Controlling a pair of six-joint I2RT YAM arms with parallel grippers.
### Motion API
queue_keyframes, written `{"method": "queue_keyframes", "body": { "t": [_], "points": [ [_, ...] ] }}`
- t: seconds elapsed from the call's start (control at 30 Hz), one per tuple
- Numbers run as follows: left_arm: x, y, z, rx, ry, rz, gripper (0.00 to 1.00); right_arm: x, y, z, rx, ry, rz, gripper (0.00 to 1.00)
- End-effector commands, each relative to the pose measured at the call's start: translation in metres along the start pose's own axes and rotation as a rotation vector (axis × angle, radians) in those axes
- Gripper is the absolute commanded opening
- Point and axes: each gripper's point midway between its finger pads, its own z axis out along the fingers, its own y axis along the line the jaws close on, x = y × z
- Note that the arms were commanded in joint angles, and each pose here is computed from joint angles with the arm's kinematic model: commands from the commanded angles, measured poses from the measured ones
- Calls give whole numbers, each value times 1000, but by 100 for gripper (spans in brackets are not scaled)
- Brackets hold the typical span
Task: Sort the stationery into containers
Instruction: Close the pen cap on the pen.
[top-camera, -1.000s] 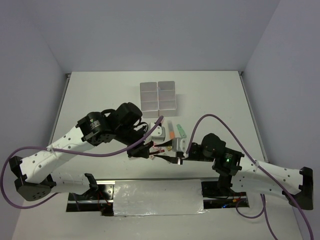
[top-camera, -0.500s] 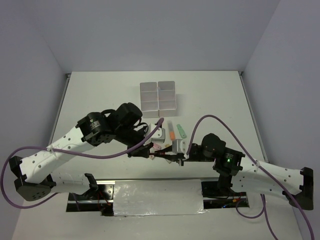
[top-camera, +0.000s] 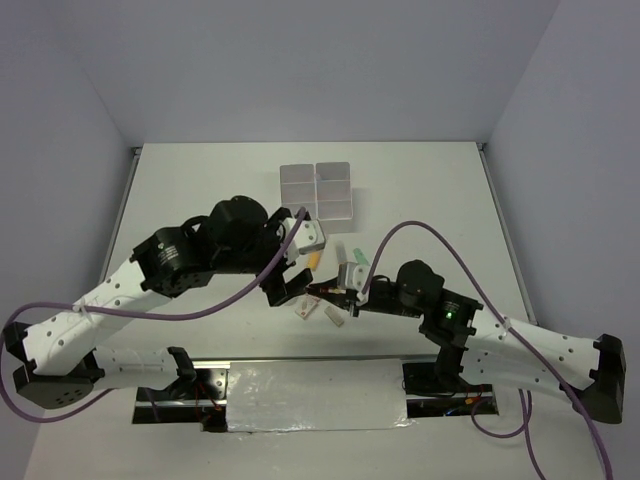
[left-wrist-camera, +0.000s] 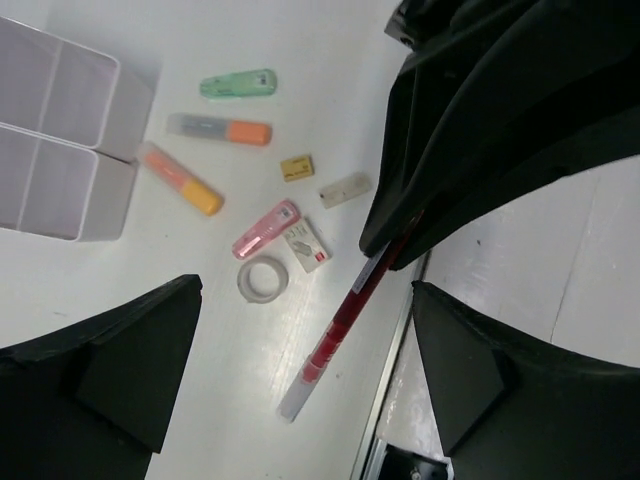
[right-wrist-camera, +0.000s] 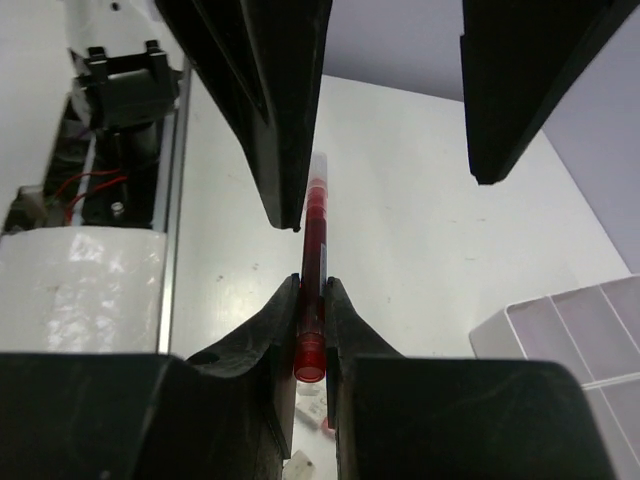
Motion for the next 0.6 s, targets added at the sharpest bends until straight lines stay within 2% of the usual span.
{"method": "queue_keyframes", "body": {
  "t": [0.0, 0.03, 0.07, 0.1, 0.13, 0.17, 0.2, 0.23, 0.27, 0.3, 0.33, 0.4, 0.47, 0.53, 0.57],
  "points": [
    [-42, 18, -18, -107, -157, -24, 99, -18, -28, 2, 120, -68, -8, 0],
    [-46, 28, -23, -169, -177, -38, 99, -16, -34, 1, 156, -85, -1, 0],
    [-59, 36, -35, -224, -249, -73, 99, -15, -42, -1, 206, -93, 13, 0],
    [-63, 44, -41, -279, -283, -105, 99, -13, -62, -9, 314, -97, 26, 0],
    [-64, 62, -54, -398, -321, -161, 99, -16, -72, -14, 387, -142, 53, 0],
    [-81, 69, -77, -449, -461, -268, 99, -19, -86, -21, 474, -168, 79, 0],
    [-75, 76, -93, -515, -537, -393, 99, -23, -106, -35, 608, -220, 118, 0],
    [-76, 77, -98, -519, -595, -458, 99, -26, -116, -43, 676, -249, 137, 0],
    [-90, 75, -109, -494, -716, -509, 99, -29, -122, -49, 720, -271, 140, 0],
    [-78, 70, -91, -460, -720, -541, 99, -39, -126, -55, 744, -322, 106, 0],
    [-83, 60, -102, -388, -803, -607, 99, -44, -126, -59, 753, -357, 98, 0],
    [-85, 50, -96, -288, -900, -705, 99, -55, -130, -71, 802, -447, 93, 0],
    [-88, 42, -88, -202, -968, -768, 99, -56, -133, -78, 840, -482, 84, 0],
    [-93, 34, -85, -107, -1018, -849, 99, -72, -135, -90, 862, -575, 71, 0],
    [-89, 28, -72, -60, -1006, -850, 99, -77, -133, -90, 851, -596, 64, 0]
  ]
}}
